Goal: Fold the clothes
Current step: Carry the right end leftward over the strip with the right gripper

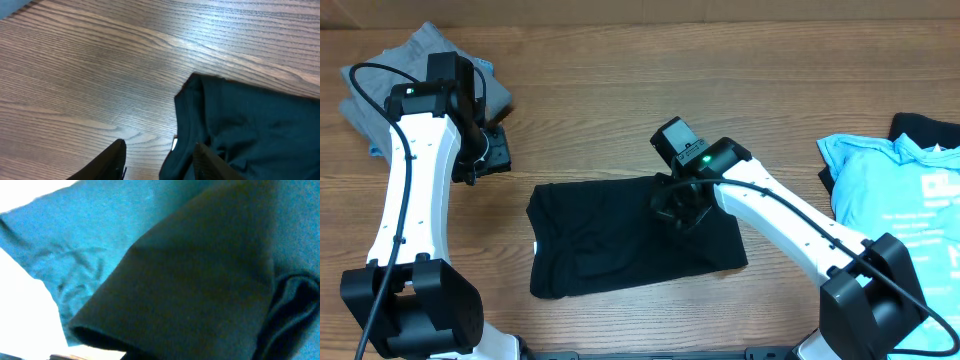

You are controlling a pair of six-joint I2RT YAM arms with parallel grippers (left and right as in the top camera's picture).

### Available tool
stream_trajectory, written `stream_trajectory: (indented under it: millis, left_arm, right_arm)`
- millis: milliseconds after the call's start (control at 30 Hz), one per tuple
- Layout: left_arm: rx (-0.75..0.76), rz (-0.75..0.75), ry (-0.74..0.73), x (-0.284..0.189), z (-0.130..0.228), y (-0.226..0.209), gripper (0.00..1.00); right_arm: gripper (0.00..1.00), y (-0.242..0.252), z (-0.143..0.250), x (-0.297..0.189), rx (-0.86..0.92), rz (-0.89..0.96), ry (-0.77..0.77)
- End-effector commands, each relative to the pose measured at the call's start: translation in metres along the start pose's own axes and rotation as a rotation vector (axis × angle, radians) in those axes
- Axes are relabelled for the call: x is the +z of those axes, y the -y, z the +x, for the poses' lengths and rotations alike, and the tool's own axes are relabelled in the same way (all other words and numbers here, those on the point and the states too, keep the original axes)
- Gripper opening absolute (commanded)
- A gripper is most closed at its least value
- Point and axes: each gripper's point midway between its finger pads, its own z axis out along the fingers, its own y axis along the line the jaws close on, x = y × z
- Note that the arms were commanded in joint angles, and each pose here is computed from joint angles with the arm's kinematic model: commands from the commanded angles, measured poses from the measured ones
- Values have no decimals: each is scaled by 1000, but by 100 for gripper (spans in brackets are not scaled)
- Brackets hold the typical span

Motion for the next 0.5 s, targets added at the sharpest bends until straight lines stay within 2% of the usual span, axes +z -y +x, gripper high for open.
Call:
stream_trajectory:
  millis: [0, 233, 400, 433, 467]
  left_arm:
    - [15, 12, 21, -6, -5, 2, 47]
    - [18, 11, 22, -6, -6, 2, 48]
    - [21, 12, 22, -6, -6, 2, 49]
    - [21, 12, 23, -6, -6, 2, 49]
    - [21, 12, 24, -6, -6, 2, 49]
  right_arm:
    - [35, -14, -3, -3, 7, -30, 26]
    - [33, -23, -12, -29, -109, -120, 62]
    - [40, 20, -34, -50, -41, -49, 101]
    - [36, 31, -38, -50, -30, -22, 106]
    - [28, 39, -43, -49, -25, -8, 110]
